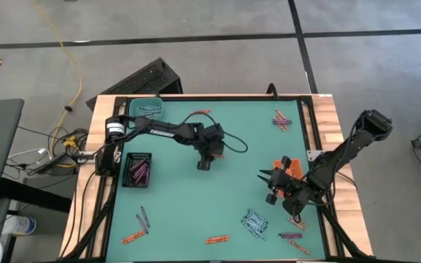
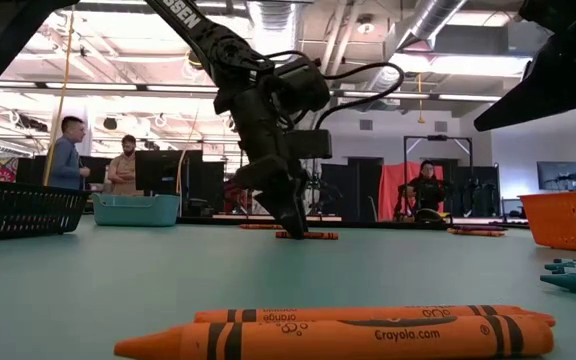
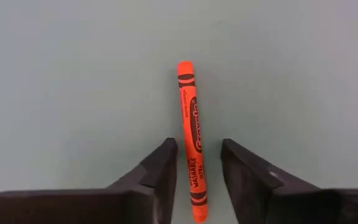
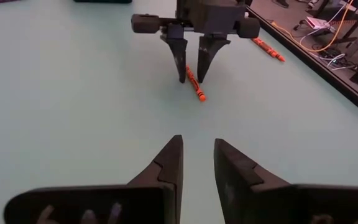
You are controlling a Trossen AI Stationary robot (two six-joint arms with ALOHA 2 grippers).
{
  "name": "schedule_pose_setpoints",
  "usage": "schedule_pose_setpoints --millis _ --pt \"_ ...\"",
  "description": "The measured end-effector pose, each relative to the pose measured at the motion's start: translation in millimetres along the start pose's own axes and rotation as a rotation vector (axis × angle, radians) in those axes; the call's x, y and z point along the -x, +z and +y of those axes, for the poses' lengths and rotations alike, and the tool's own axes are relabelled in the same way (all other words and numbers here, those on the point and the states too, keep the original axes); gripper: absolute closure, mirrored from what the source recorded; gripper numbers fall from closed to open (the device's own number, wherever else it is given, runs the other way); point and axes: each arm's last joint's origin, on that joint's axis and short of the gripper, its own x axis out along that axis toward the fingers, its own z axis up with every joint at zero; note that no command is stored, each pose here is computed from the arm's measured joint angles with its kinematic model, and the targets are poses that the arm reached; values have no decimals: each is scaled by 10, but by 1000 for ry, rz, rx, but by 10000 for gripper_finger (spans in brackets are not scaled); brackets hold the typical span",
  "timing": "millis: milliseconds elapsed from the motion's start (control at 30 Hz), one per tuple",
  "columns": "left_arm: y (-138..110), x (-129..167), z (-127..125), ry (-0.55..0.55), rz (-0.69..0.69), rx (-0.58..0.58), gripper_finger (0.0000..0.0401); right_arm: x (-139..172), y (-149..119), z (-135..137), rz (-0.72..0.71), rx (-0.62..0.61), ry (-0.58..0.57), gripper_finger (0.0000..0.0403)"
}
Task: Sort crayons
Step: Put the orange crayon into the orange bin
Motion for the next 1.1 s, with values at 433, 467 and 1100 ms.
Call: schedule_pose_setpoints --millis 433,467,1100 --pt "22 16 -7 7 -10 -34 398 -12 11 -1 -3 -15 -2 319" --pt "37 30 -3 8 -16 -37 398 -12 11 -1 -3 -15 -2 319" --pt "690 1217 -244 -129 -583 -299 401 -11 186 78 -161 39 -43 292"
